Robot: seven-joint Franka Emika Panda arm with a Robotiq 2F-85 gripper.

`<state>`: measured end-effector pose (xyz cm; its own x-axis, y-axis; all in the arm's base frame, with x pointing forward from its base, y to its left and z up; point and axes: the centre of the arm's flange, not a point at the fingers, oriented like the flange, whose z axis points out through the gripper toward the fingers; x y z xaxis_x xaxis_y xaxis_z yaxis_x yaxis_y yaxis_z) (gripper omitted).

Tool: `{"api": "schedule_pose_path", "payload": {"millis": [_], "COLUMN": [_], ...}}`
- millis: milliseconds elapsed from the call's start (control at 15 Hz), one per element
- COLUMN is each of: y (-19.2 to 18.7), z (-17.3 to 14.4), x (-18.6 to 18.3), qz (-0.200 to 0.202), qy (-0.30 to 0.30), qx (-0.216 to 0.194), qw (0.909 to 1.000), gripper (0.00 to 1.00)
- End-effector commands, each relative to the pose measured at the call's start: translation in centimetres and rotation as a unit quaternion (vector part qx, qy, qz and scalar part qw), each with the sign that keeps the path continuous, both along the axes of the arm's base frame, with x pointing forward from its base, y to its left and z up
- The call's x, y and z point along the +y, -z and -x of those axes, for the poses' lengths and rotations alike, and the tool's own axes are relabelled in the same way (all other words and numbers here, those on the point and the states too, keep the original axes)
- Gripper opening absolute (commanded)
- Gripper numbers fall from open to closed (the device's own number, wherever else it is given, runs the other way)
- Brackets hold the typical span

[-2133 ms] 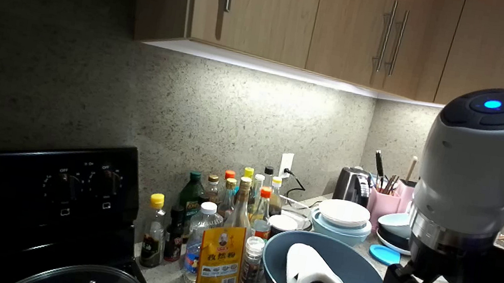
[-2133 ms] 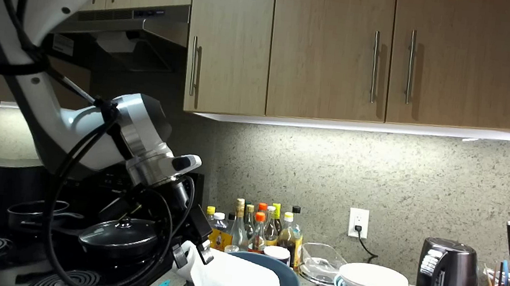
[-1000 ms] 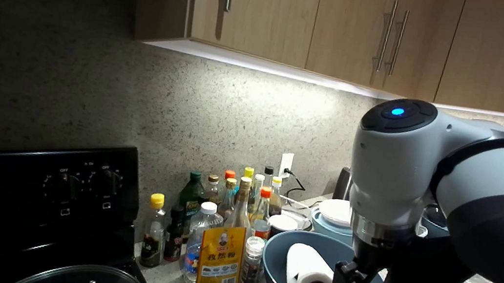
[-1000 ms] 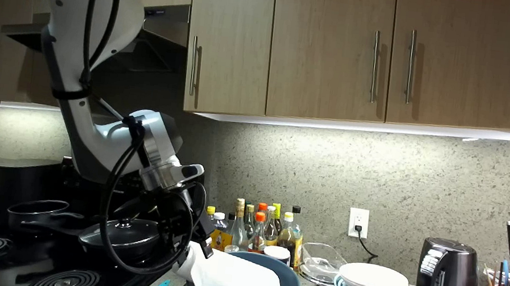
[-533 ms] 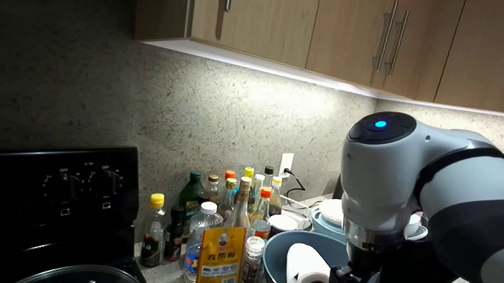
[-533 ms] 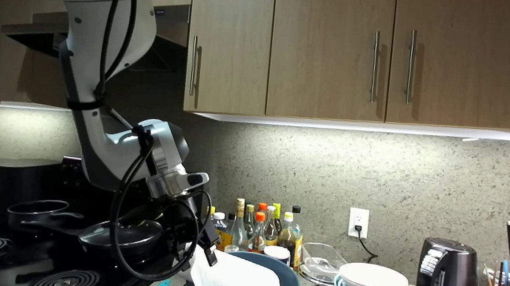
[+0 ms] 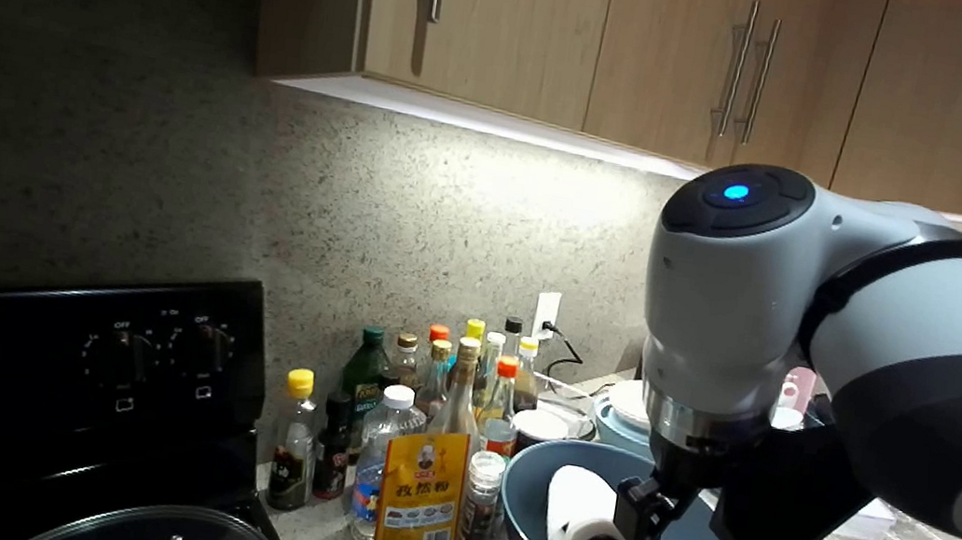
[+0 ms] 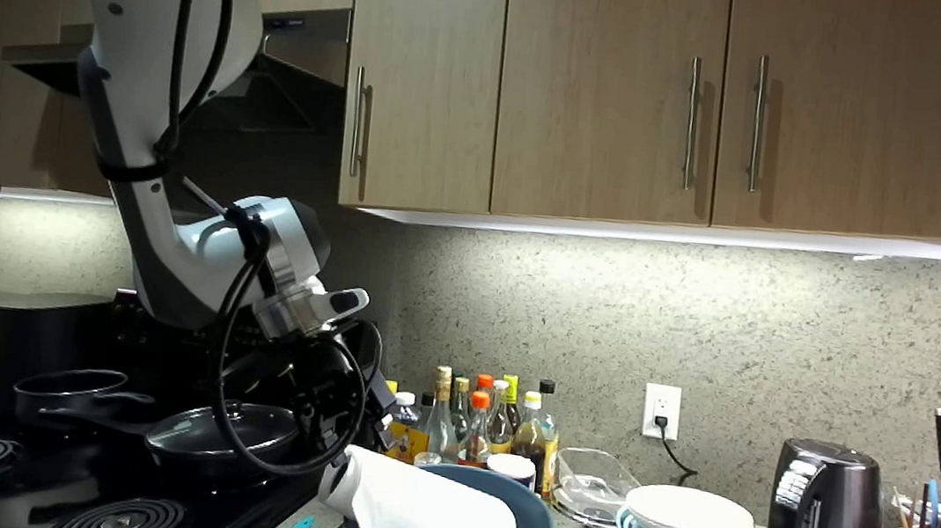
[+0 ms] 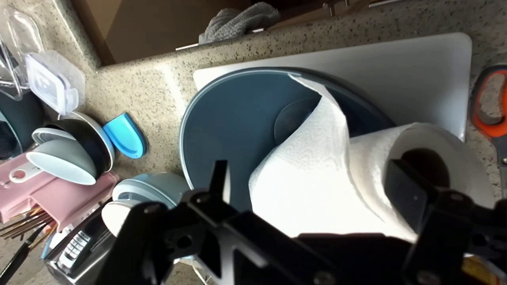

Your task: Pick up the kitchen paper from the bowl and put it on the counter

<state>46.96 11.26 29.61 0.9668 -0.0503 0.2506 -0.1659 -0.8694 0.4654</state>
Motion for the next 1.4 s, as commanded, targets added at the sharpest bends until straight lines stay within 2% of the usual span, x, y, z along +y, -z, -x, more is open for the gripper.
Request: {"api": "schedule_pose_path", "payload": {"millis": [0, 600, 1333], "y": [-0.1, 0.0, 3.4], "z": [0.0, 0.1, -2.5], "x": [0.0, 0.0, -0.2], "qz": [0.0, 0.001, -0.003], "qy": [0.0, 0.0, 0.0], "qx": [0.0, 0.0, 0.025], "qw": [1.0, 1.0, 0.9997], "gripper": [1.0, 1.0, 1.0]}}
